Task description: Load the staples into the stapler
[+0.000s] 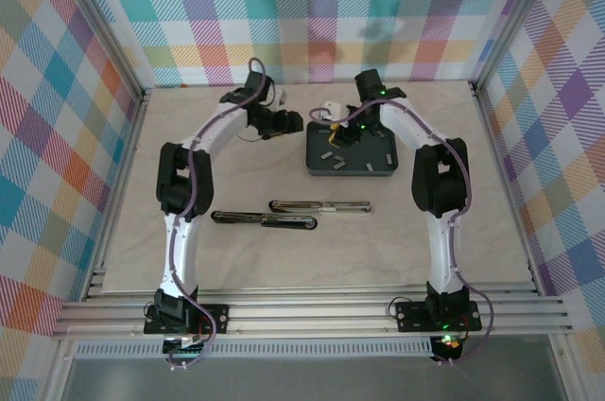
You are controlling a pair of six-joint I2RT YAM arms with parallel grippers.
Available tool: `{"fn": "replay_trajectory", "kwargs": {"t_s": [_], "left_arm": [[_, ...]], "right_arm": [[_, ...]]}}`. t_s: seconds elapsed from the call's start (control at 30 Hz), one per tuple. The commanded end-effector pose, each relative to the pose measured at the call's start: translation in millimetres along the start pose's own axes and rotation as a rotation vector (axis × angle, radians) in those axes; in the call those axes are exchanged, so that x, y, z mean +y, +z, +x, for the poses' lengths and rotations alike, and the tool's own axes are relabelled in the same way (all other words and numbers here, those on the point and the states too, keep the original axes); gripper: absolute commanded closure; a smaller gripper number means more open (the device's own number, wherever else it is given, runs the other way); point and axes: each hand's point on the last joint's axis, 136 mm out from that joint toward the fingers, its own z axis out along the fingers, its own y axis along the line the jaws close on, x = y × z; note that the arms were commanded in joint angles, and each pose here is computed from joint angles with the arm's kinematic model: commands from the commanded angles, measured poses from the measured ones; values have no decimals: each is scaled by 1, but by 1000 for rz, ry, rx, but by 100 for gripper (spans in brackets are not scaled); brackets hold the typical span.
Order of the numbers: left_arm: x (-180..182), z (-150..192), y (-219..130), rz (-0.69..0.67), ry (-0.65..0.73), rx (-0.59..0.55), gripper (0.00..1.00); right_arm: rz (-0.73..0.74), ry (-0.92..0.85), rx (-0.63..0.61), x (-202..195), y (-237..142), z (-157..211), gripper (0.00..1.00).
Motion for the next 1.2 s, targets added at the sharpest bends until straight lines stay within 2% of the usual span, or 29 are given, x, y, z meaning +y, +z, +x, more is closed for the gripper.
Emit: {"fn": "replay_trajectory", "kwargs": {"t_s": [0.0, 0.27, 1.0, 1.17], "left_arm": [[7, 0, -30, -33, -18, -21, 30], [20, 7, -46, -65, -32, -16, 30], [26, 15, -45, -83, -40, -1, 30], [27, 16, -43, -84, -40, 3, 30]], "right_arm": [[-107, -195, 10, 21, 14, 5, 55], [-169, -250, -5, 26, 39, 3, 55], [-234, -240, 36, 33, 71, 17, 56], [-240, -219, 51, 33, 74, 20, 60]]}}
